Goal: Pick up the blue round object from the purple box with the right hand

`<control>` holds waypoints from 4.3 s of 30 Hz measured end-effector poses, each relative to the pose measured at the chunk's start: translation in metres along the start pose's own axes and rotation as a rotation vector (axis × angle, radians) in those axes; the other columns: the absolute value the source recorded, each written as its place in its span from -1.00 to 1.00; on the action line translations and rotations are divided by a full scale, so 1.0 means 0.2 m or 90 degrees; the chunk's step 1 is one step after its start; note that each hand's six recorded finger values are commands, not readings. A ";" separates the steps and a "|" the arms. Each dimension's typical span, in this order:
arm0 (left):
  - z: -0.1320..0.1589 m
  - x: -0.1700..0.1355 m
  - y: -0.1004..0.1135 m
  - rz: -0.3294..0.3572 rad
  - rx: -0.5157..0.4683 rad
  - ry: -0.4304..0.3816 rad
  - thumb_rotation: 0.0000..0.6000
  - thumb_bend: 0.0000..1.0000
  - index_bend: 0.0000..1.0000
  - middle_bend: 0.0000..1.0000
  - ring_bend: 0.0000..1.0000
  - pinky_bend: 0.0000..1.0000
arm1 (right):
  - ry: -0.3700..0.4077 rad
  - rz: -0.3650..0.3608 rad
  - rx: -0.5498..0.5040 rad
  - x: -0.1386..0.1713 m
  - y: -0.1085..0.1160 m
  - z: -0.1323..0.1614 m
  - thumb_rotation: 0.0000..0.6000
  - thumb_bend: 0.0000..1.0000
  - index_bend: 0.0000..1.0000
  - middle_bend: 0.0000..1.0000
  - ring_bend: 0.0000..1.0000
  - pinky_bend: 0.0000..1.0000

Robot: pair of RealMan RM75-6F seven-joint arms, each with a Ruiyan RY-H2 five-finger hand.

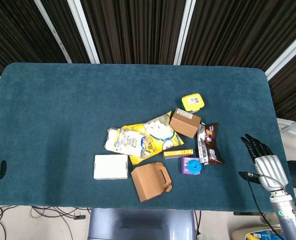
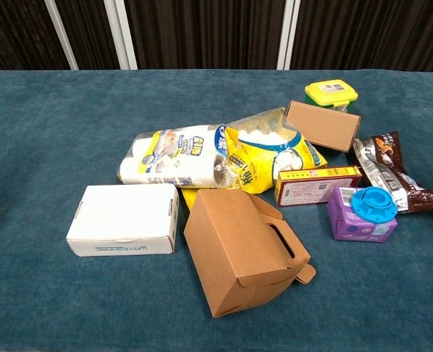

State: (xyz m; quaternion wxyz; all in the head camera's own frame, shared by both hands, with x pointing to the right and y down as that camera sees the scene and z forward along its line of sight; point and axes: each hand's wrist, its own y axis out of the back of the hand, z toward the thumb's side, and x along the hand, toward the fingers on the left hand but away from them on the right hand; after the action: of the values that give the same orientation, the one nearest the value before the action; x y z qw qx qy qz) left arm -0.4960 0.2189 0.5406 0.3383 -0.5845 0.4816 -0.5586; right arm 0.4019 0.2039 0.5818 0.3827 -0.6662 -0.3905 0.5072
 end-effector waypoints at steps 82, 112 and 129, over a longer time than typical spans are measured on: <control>0.01 0.01 -0.02 -0.020 0.003 0.006 1.00 -0.07 -1.00 -1.00 -0.96 -0.97 | 0.116 0.189 -0.030 -0.33 -0.40 0.58 1.00 -0.27 -0.38 -0.17 -0.26 -0.58; 0.00 0.01 -0.01 -0.020 -0.003 0.007 1.00 -0.07 -1.00 -1.00 -0.96 -0.97 | 0.153 0.143 -0.133 -0.37 -0.17 0.60 1.00 -0.20 -0.24 0.03 0.11 -0.32; 0.00 0.01 -0.01 -0.020 -0.004 0.009 1.00 -0.07 -1.00 -1.00 -0.93 -0.97 | 0.253 0.077 -0.393 -0.43 0.32 0.59 1.00 -0.21 -0.22 0.04 0.09 -0.33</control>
State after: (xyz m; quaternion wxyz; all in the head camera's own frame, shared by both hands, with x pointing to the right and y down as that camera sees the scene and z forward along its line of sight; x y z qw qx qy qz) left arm -0.4950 0.2179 0.5436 0.3241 -0.5889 0.4763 -0.5669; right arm 0.2792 0.1135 0.5343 0.2013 -0.8576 -0.4030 0.2483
